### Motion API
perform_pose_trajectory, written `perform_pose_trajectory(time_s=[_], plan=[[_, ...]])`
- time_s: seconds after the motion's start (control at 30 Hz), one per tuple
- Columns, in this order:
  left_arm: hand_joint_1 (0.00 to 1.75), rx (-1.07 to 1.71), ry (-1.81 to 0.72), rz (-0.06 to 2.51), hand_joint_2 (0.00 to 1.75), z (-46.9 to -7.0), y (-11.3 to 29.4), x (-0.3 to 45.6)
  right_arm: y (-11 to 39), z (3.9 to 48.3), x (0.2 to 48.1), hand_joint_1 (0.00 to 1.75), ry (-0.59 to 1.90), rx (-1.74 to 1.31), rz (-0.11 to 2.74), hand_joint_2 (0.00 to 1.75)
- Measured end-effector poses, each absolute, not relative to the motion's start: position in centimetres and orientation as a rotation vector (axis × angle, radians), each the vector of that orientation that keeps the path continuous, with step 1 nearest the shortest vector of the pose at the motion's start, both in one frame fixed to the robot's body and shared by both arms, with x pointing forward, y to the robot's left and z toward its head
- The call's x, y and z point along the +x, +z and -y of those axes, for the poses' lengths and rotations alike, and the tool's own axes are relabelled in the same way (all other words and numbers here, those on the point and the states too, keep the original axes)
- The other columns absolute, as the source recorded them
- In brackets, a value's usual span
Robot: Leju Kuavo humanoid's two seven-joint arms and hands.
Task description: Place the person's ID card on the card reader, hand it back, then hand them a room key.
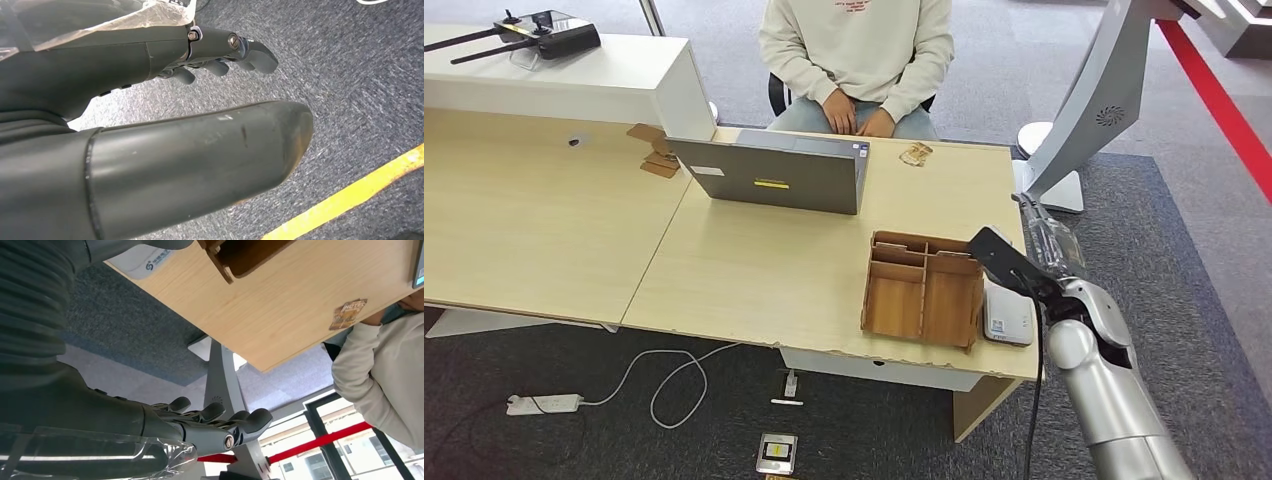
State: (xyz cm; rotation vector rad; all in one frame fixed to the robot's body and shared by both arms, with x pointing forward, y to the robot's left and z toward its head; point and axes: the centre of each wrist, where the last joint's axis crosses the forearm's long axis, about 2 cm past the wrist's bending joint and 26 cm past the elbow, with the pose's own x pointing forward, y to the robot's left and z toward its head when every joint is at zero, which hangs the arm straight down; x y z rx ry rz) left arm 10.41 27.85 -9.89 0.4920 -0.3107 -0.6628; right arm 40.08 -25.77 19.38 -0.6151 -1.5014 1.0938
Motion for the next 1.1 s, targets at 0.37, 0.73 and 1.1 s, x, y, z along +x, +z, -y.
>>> perform_pose_trajectory(time_s=[0.37,0.73,1.1], plan=[[0.00,0.492,-0.672,0.313,0.00,-27.8,-9.9,10.5,17.8,25.4,39.7,0.00,1.106,-0.596,1.460,1.75],[0.00,0.490,-0.676,0.312,0.00,-27.9,-9.9,10.5,16.9,24.8,39.5,0.00,1.129,-0.614,1.469,1.75],[0.00,0.487,-0.677,0.316,0.00,-27.8,-9.9,10.5,15.9,22.3,39.7,0.00,1.186,-0.577,1.514,1.75]])
